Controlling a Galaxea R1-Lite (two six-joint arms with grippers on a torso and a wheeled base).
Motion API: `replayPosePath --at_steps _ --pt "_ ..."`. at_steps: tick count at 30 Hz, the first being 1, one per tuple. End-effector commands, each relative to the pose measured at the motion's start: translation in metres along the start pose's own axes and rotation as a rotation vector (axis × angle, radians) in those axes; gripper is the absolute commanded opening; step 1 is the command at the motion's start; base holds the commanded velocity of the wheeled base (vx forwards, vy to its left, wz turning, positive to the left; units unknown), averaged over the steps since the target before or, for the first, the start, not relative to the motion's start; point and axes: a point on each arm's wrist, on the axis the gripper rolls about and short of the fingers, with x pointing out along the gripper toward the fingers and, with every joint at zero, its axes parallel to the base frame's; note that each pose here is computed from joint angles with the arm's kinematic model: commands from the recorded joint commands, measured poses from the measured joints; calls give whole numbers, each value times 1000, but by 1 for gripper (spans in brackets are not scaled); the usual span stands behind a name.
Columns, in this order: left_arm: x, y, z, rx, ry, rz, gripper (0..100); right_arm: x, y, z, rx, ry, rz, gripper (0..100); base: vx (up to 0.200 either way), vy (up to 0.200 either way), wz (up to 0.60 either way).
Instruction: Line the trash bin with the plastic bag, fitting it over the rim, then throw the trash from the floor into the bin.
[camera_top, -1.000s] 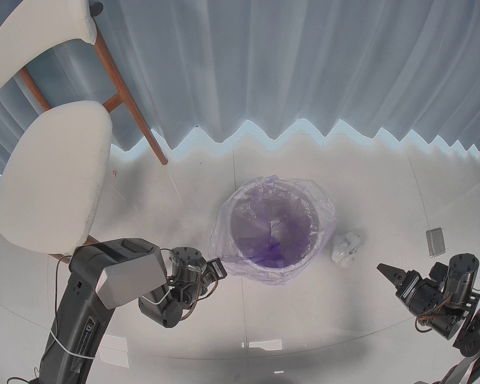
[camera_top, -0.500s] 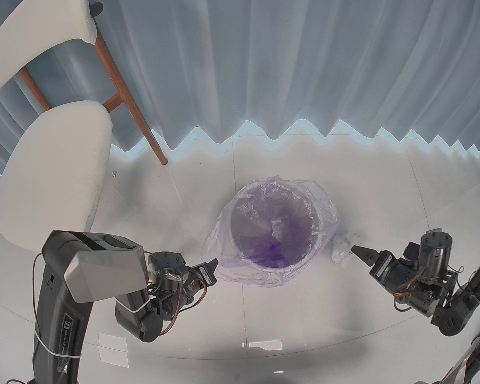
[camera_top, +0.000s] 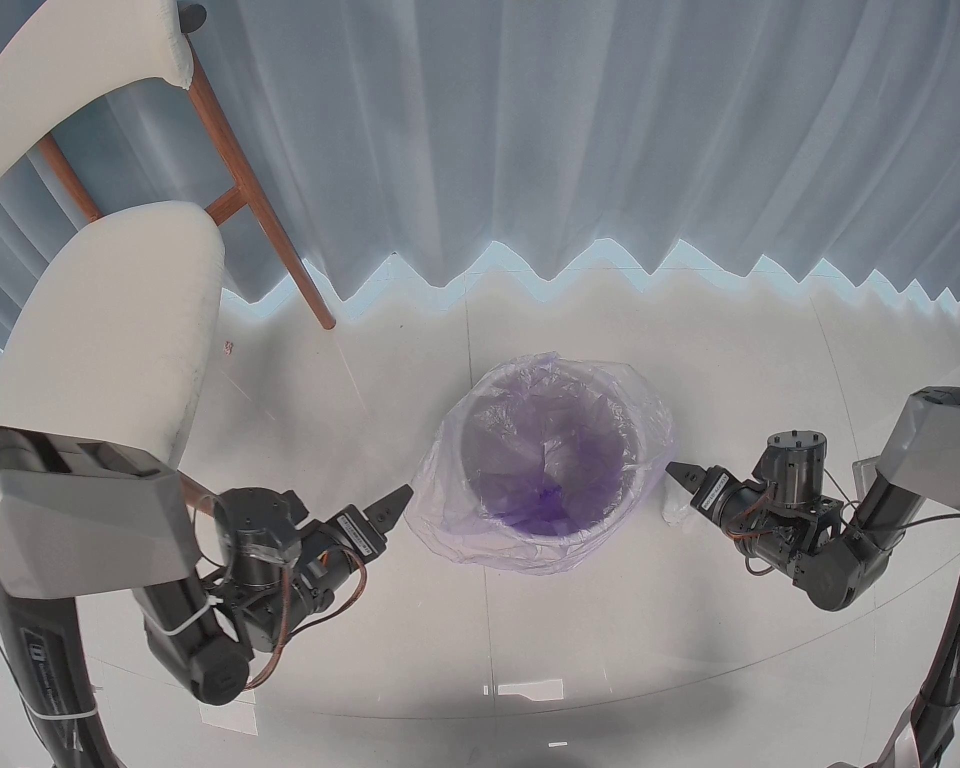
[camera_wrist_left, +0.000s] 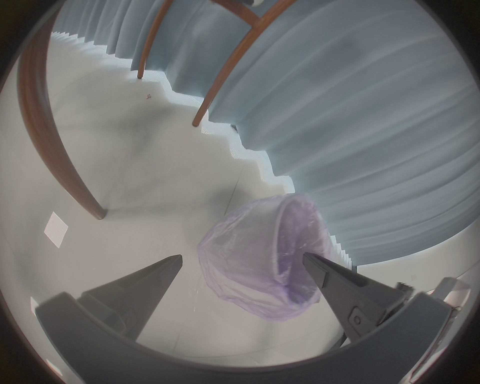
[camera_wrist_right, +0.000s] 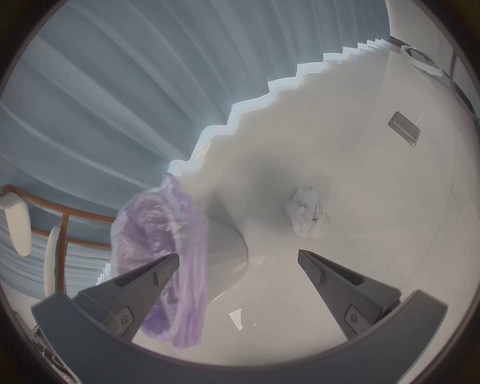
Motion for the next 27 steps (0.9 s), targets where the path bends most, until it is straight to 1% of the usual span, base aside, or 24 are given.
replayPosePath --at_steps 1,2,3,6,10,11,21,27 --pt "-72 -26 26 -46 -52 -76 100 39 -14 24 24 -36 -67 100 0 0 0" --pt "-74 -26 26 -47 -53 -79 100 39 -14 24 26 -36 -67 100 0 0 0" --pt "-89 -31 25 -75 -42 -101 100 43 -11 27 24 -38 -66 100 0 0 0" --pt "-105 -37 30 -122 -55 -139 100 48 -7 31 24 -45 -55 100 0 0 0" --pt "-112 -34 31 -125 -60 -131 100 50 -2 35 7 -60 -41 100 0 0 0" --pt "-114 -32 30 -117 -55 -123 100 49 0 35 -10 -62 -33 100 0 0 0" --pt "-115 -29 26 -111 -38 -101 100 38 8 42 -67 -65 10 100 0 0 0" --pt "-115 -29 26 -110 -39 -100 100 29 14 49 -69 -81 38 100 0 0 0"
